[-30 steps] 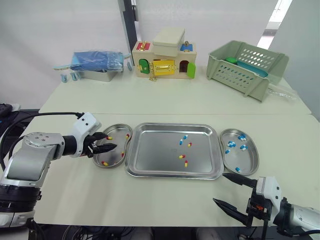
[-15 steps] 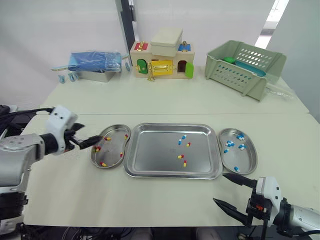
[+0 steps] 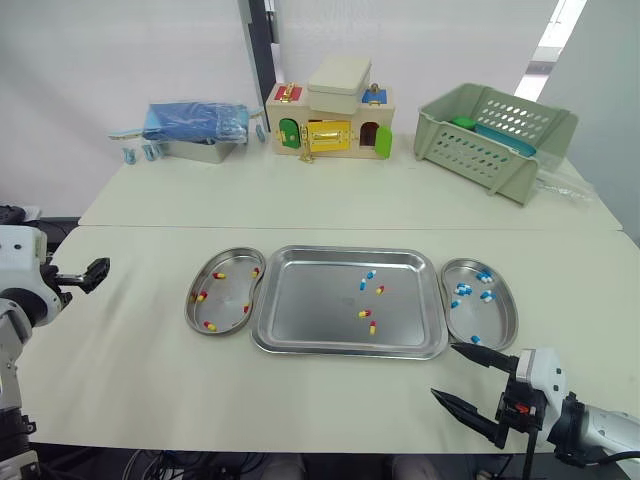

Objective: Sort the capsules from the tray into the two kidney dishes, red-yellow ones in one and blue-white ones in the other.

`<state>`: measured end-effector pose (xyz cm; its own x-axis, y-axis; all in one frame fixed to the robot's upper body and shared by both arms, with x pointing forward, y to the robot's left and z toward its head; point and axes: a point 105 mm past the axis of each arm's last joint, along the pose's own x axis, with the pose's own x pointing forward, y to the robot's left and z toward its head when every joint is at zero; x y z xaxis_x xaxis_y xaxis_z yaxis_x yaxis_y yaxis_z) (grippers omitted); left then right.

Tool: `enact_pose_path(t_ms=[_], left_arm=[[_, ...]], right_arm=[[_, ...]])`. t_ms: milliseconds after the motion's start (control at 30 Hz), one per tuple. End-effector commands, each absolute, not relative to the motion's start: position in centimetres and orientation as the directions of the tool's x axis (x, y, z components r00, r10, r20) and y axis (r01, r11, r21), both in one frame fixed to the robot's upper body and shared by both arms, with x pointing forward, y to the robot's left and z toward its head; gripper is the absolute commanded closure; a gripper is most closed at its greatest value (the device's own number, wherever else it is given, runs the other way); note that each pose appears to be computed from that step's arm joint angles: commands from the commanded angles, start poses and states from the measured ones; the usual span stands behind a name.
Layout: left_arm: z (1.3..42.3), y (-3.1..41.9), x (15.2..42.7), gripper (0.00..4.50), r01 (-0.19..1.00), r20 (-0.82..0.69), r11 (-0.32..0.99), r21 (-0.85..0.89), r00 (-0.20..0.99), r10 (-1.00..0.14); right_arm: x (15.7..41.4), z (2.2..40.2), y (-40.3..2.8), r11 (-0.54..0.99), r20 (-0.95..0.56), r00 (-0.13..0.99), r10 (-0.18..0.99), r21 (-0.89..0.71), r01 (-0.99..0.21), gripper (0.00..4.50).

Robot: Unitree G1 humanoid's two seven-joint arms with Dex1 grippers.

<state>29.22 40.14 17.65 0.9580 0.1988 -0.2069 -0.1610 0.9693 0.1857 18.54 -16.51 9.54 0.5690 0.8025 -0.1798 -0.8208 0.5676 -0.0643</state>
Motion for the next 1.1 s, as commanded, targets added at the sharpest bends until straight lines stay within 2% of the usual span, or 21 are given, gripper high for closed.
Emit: enact_pose_path(t_ms=[33, 233, 400, 600, 767, 833, 933, 1100], left_arm=[[19.5, 40.1, 29.0, 0.01, -0.172, -0.143, 0.964, 0.200, 0.969, 0.203], [19.1, 39.2, 29.8, 0.01, -0.127, -0.145, 0.972, 0.198, 0.977, 0.157], [19.3, 37.7, 30.6, 0.01, -0.020, -0.170, 0.974, 0.225, 0.984, 0.060], [20.5, 34.3, 31.8, 0.01, 0.215, -0.183, 0.943, 0.252, 0.968, -0.172], [21.4, 30.1, 32.4, 0.01, 0.447, -0.195, 0.852, 0.272, 0.893, -0.406], [21.5, 27.2, 32.5, 0.01, 0.577, -0.215, 0.774, 0.261, 0.816, -0.536], [21.0, 22.3, 31.8, 0.01, 0.774, -0.286, 0.576, 0.264, 0.633, -0.719], [19.0, 17.6, 30.5, 0.01, 0.928, -0.446, 0.286, 0.240, 0.367, -0.817]], right_arm=[[18.4, 10.0, -16.8, 0.570, -0.162, 0.578, 0.800, -0.096, -0.816, 0.00], [18.2, 9.9, -16.9, 0.591, -0.147, 0.597, 0.788, -0.089, -0.802, 0.00], [17.8, 10.5, -17.4, 0.624, -0.122, 0.631, 0.766, -0.095, -0.776, 0.00], [16.9, 10.9, -17.9, 0.632, -0.137, 0.641, 0.755, -0.106, -0.767, 0.00], [16.6, 11.2, -18.0, 0.626, -0.155, 0.638, 0.754, -0.123, -0.770, 0.00], [16.8, 11.3, -17.9, 0.627, -0.154, 0.639, 0.754, -0.126, -0.769, 0.00], [17.0, 11.5, -17.3, 0.619, -0.151, 0.633, 0.759, -0.132, -0.774, 0.00], [17.2, 11.6, -16.7, 0.619, -0.148, 0.631, 0.762, -0.123, -0.776, 0.00]])
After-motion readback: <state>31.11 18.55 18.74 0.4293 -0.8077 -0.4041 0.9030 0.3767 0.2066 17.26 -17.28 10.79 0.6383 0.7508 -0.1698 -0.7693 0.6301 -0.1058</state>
